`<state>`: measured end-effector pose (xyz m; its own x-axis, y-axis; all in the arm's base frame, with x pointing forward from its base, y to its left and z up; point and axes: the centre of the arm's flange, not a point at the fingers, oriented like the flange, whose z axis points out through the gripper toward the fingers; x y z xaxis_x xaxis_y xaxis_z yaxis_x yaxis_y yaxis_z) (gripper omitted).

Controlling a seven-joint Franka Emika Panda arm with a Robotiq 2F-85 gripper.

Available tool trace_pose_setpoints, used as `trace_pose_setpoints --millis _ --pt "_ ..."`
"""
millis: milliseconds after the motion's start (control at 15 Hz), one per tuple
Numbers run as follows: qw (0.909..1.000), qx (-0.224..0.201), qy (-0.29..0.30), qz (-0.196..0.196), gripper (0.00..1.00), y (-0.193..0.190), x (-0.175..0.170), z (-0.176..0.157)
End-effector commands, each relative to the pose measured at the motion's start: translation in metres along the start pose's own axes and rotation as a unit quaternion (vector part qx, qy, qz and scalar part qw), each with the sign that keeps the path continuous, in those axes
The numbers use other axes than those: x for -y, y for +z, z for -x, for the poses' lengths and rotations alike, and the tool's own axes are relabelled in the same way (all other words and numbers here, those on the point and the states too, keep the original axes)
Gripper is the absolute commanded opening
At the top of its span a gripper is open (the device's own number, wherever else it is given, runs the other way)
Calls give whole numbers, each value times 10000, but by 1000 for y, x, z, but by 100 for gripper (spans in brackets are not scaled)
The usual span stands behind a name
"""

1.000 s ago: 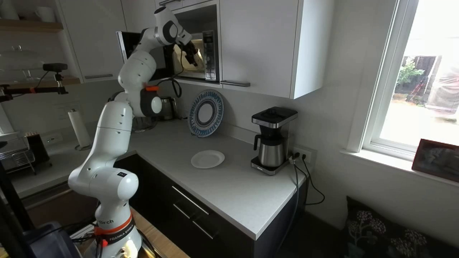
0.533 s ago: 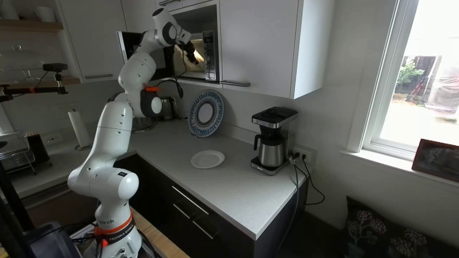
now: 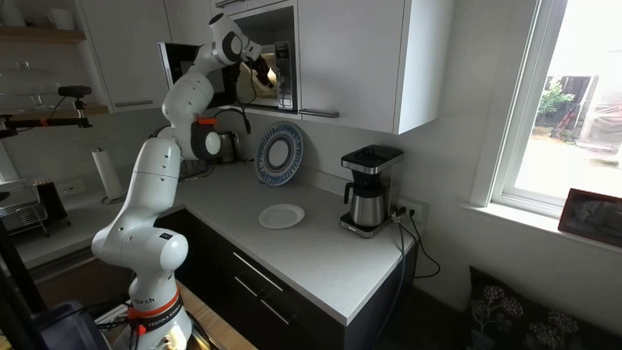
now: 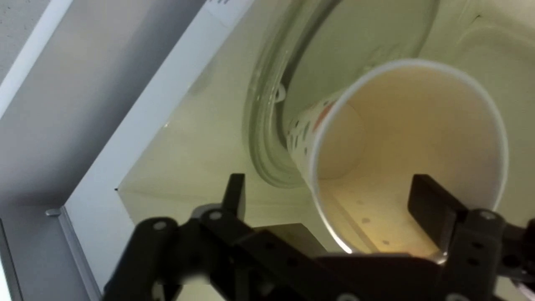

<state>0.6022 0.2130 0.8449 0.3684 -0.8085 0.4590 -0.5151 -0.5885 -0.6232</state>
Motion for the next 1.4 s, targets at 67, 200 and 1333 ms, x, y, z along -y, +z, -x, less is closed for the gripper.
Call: trace_pose_setpoints --millis 67,200,1333 --pt "9983 -384 407 -162 100 -2 43 -35" --pt "9973 -403 582 -170 100 -1 42 -37" --pt "9936 -219 899 -646 100 -2 50 -17"
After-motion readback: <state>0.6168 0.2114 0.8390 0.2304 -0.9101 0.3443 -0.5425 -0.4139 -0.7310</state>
